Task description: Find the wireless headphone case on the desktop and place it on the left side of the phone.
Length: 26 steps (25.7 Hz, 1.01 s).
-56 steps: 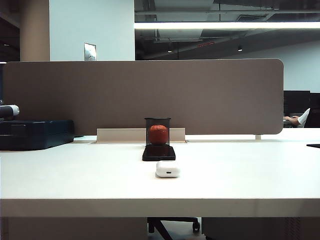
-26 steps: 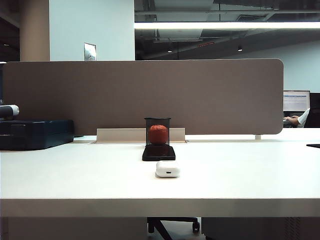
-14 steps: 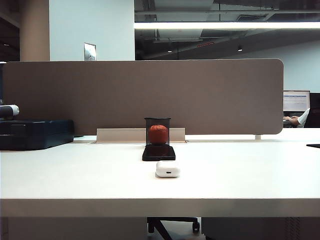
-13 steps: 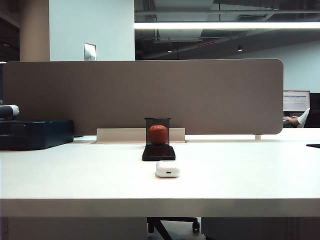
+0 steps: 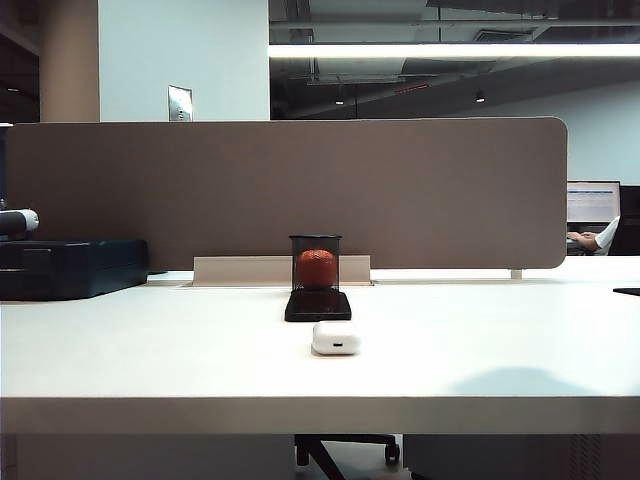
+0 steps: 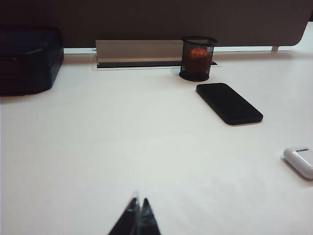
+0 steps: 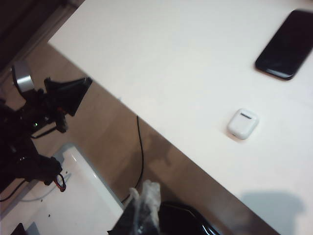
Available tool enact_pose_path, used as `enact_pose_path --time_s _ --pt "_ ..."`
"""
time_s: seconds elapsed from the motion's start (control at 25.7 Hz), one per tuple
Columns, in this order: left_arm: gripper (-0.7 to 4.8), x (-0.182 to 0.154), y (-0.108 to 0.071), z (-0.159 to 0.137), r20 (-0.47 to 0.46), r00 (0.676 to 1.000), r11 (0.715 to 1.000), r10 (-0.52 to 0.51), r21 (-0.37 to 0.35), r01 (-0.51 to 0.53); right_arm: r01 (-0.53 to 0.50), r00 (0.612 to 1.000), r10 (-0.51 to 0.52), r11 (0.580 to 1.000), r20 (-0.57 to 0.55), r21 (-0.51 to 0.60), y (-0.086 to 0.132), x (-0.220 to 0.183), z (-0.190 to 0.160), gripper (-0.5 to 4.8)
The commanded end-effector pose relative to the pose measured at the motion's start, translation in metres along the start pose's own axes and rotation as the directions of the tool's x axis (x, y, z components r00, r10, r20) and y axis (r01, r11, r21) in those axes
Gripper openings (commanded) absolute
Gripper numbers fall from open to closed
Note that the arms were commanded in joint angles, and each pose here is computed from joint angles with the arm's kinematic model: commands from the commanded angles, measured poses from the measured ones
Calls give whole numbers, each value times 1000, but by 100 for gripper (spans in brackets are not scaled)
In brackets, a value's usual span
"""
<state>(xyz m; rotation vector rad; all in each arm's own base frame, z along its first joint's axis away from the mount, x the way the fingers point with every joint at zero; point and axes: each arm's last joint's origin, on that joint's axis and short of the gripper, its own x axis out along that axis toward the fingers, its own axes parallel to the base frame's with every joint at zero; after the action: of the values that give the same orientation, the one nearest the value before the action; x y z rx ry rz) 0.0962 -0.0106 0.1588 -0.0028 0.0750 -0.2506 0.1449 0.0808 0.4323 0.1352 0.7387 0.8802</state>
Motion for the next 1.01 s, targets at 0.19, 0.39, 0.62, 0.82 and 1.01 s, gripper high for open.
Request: enact_pose_path --time_s 0.19,0.39,0.62,0.82,1.01 --pt "-5 0 0 1 7 1000 1000 -5 -2 5 -24 999 29 996 -45 90 -17 49 22 0" --pt "-6 0 0 1 7 1000 1000 -6 -2 6 -17 992 33 991 -123 133 -29 81 25 9" --pt "-6 0 -1 1 7 1000 1000 -27 -1 27 -35 977 59 992 -207 119 -31 131 26 60" --pt "-6 0 -1 1 6 1000 1000 -27 -2 27 1 970 29 993 -243 122 -33 163 25 70" --pt "-6 0 -1 1 7 1000 1000 -27 -2 27 146 952 -103 980 -290 132 -37 197 18 154"
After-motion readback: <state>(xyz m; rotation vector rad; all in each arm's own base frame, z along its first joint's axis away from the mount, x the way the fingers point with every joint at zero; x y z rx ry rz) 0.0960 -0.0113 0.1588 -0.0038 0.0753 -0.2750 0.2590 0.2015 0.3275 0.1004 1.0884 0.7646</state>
